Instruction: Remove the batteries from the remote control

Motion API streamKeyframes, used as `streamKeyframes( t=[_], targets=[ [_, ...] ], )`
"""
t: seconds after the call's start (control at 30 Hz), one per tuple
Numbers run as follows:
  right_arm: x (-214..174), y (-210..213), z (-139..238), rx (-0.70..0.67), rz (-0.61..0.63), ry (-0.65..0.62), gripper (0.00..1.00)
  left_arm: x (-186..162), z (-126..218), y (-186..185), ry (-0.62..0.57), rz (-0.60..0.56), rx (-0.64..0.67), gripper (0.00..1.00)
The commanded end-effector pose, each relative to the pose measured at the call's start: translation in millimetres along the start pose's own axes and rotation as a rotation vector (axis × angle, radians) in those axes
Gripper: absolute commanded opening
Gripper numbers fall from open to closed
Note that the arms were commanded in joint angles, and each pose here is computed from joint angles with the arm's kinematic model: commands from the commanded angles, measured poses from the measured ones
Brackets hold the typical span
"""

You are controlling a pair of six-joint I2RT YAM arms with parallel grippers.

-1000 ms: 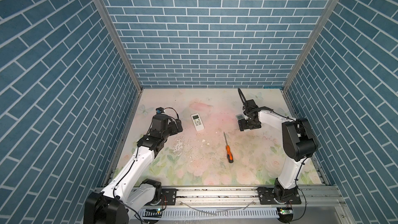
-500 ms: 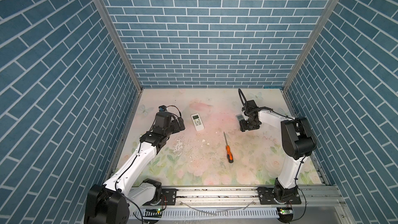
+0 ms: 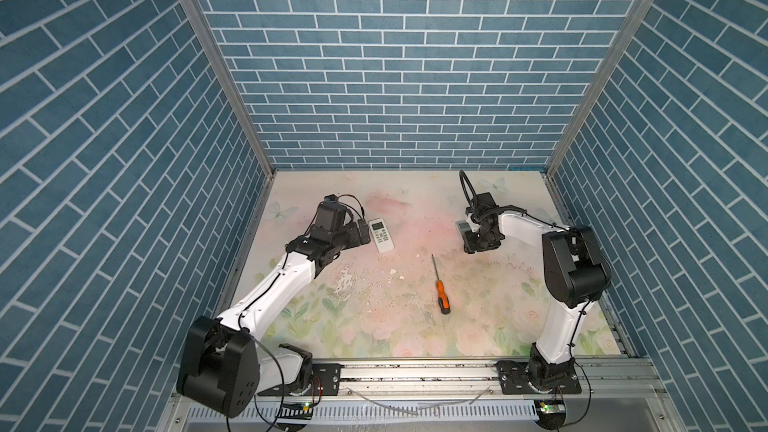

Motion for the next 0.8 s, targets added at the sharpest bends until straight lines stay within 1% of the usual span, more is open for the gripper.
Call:
streamKeyframes(
  t=[0.0, 0.07, 0.13, 0.27, 0.37, 0.53, 0.77],
  targets=[
    [6, 9, 30, 0.029, 0.054, -0.041, 0.24, -2, -8, -21, 0.07, -0.014, -0.093, 0.94],
    [5, 14, 38, 0.036, 0.068, -0.049, 0.23, -3, -16, -35, 0.101, -0.027, -0.14, 0.92],
    [3, 21, 48, 0.05, 0.082, -0.065, 0.22, -5, -24, -49, 0.121, -0.021, -0.218, 0.9],
    [-1, 35, 70, 0.075, 0.102, -0.098, 0.2, -12, -49, -73, 0.164, 0.037, -0.405, 0.83],
    [-4, 44, 86, 0.085, 0.12, -0.13, 0.2, -17, -64, -92, 0.176, 0.062, -0.506, 0.78],
    [-9, 61, 113, 0.157, 0.147, -0.193, 0.18, -21, -79, -122, 0.145, 0.104, -0.667, 0.78],
    [-11, 74, 133, 0.201, 0.177, -0.227, 0.15, -22, -91, -138, 0.11, 0.19, -0.826, 0.78]
  ],
)
Point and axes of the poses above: each gripper's point midway between its finger pads, its own z axis back along the fingers, its own y axis along the line the jaws close on, x = y × z, the point moved 10 cm from there along z, back along the fingers, and after that the axes turned 5 degrees about z, right-handed, at the moved point
